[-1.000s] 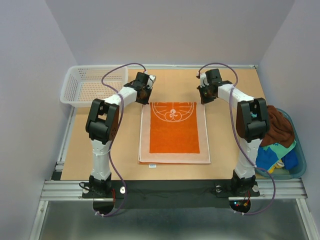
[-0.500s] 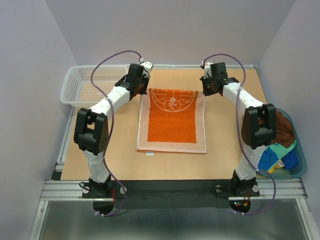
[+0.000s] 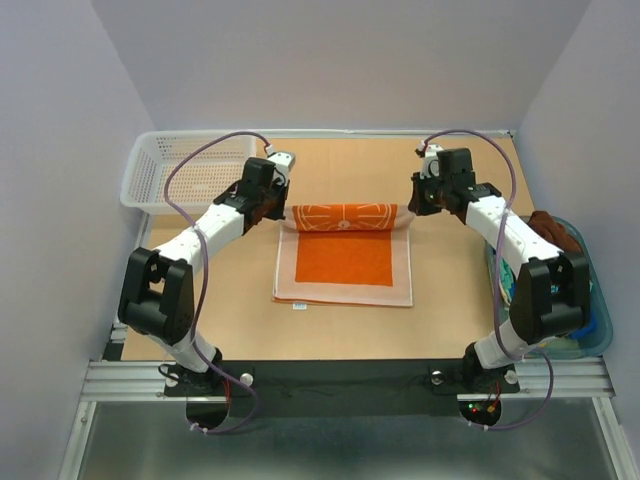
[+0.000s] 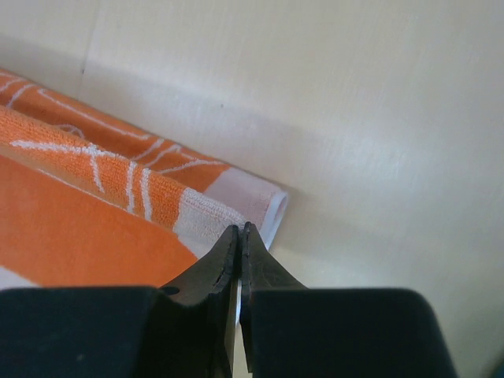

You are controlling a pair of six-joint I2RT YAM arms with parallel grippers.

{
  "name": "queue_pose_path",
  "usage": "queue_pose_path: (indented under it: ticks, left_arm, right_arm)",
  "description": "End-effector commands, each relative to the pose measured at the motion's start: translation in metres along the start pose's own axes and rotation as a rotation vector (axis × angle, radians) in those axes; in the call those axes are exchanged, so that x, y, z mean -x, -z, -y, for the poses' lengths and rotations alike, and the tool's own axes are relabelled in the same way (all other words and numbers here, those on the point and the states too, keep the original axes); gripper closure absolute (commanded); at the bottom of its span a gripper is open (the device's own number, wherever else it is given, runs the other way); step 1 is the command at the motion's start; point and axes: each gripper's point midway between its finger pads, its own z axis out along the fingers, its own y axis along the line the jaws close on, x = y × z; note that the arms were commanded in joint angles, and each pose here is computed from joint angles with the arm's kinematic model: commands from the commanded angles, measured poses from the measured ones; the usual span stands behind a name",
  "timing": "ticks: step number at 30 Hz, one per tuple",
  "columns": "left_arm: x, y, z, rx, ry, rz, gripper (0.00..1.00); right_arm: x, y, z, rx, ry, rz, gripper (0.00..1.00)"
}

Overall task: Fold and stack the towels
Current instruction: Fold the towel

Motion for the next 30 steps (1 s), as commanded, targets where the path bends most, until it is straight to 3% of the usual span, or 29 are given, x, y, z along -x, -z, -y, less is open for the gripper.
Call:
queue_pose_path:
  ticks: [1,16,22,30]
  left_arm:
    - [0.01,0.029,-0.004,0.014,0.031,0.075,1.0]
    - [-0.083,0.057,0.013,-0.024,0.248,-0.1,1.0]
    - [-0.097,0.064,0.017,-0.028,0.299,-0.141,1.0]
    - [-0.084,0.081,0.02,-0.035,0.35,-0.103,1.0]
  right_arm:
    - [-0.006,0.018,-0.003,-0.004,-0.077,0.033,1.0]
    - [-0.069,0.037,-0.016,-0.001,-0.275,-0.079,1.0]
    - [-0.073,0.047,-0.018,-0.006,-0.311,-0.072,0.99]
    - [-0.08,0.057,-0.024,0.01,-0.338,-0.081,0.99]
